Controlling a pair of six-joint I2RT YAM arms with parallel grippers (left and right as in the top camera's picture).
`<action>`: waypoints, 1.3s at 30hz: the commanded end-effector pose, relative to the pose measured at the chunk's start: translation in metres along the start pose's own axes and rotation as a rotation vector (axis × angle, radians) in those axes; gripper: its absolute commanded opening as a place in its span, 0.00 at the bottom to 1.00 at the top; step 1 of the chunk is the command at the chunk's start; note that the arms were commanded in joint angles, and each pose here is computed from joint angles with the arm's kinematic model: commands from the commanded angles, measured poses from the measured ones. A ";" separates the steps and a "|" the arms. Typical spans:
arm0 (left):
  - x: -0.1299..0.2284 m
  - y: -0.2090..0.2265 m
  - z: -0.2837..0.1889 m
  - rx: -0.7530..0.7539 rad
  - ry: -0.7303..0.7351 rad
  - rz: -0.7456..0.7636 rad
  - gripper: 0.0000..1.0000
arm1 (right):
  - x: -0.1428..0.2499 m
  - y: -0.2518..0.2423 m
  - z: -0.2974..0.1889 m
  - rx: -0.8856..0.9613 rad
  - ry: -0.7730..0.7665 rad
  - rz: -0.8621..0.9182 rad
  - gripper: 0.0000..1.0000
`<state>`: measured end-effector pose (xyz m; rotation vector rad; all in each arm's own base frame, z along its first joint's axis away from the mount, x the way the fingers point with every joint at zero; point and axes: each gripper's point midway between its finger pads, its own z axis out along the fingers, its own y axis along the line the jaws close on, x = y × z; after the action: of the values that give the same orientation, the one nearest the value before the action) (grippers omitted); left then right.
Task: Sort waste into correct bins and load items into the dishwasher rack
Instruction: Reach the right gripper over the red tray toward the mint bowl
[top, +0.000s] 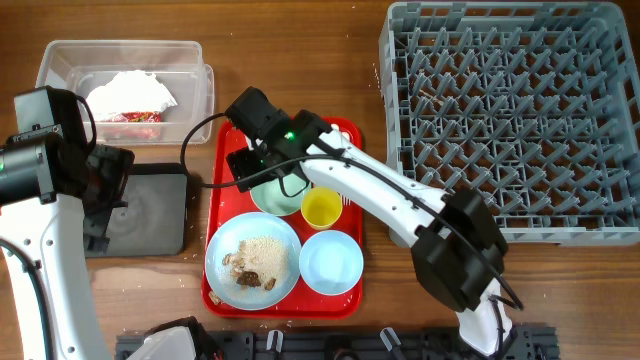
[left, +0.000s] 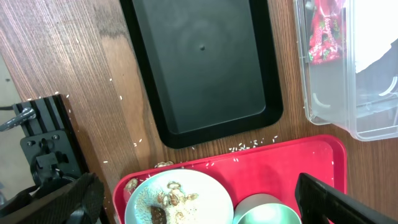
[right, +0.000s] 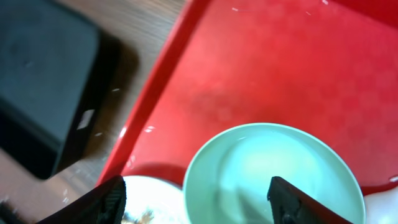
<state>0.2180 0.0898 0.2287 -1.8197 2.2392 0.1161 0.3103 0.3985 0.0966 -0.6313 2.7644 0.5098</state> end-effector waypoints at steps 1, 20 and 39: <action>-0.003 0.003 0.000 -0.008 -0.016 -0.021 1.00 | 0.009 0.003 0.022 0.076 0.009 0.090 0.74; -0.003 0.003 0.000 -0.008 -0.016 -0.021 1.00 | 0.031 0.014 0.062 0.212 -0.017 0.047 0.39; -0.003 0.003 0.000 -0.008 -0.016 -0.021 1.00 | 0.034 0.024 0.072 0.215 -0.019 -0.021 0.17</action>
<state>0.2180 0.0898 0.2287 -1.8197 2.2392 0.1161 0.2747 0.4272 0.0183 -0.5874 2.7819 0.2042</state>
